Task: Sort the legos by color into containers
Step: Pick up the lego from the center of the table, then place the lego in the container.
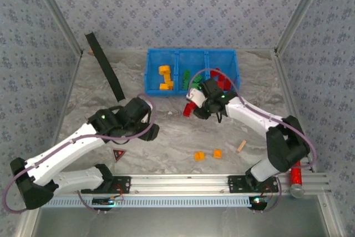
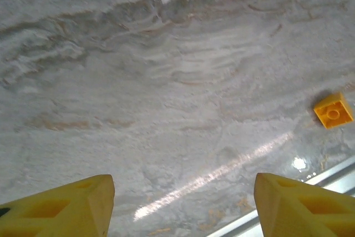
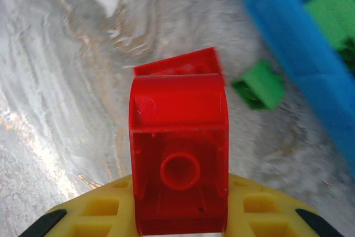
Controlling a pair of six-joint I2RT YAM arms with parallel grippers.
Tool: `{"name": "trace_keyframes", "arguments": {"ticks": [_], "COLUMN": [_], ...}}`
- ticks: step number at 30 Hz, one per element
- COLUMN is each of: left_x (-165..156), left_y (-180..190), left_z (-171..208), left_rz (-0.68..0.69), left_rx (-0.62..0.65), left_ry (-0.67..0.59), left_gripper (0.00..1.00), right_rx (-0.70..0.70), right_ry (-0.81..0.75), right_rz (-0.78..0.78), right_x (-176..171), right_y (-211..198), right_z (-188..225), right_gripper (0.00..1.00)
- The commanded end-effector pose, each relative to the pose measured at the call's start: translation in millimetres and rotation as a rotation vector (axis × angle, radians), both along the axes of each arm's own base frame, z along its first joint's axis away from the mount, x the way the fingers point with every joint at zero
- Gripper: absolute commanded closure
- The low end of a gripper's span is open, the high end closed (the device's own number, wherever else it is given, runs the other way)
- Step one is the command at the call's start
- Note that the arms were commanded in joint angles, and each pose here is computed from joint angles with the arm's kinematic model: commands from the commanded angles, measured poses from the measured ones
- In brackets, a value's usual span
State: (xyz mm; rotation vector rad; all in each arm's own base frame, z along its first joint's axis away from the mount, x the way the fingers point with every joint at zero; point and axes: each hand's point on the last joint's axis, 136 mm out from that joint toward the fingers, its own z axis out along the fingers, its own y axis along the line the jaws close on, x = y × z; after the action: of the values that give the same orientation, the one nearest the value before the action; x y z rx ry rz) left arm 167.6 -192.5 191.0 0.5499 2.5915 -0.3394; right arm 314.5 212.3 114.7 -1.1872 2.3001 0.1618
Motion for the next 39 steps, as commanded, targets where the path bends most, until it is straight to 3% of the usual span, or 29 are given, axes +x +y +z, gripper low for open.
{"name": "trace_keyframes", "arguments": {"ticks": [1,7,12,15,26,39], "left_x": [-10.8,-32.3,-46.0,-47.1,-77.1,-77.2], "left_y": [-19.6,-67.4,-106.6,-125.1,-192.1,-202.7], "left_z": [1.1,-37.7,-66.7,-78.3,-98.2,-138.9], "left_rz": [0.016,-0.075,-0.100,-0.078,-0.203,-0.191], "left_rx": [-0.091,-0.134,-0.139,-0.129,-0.097,0.062], "left_ry": [0.008,0.079,0.134,0.174,0.258,0.311], "left_gripper": [0.32,0.30,0.30,0.28,0.25,0.25], "right_rx": [0.054,0.079,0.089,0.066,0.070,0.060], "right_ry": [-0.023,-0.145,-0.145,-0.107,-0.041,0.003], "right_rz": [-0.176,-0.489,-0.580,-0.635,-0.738,-0.740], "right_x": [12.2,61.2,92.9,111.5,178.3,191.4], "right_y": [-23.4,-74.0,-90.4,-100.1,-110.3,-115.2], "right_z": [29.9,84.2,96.0,85.9,45.0,21.1], "right_gripper": [0.88,0.87,0.87,0.87,0.86,0.64]}}
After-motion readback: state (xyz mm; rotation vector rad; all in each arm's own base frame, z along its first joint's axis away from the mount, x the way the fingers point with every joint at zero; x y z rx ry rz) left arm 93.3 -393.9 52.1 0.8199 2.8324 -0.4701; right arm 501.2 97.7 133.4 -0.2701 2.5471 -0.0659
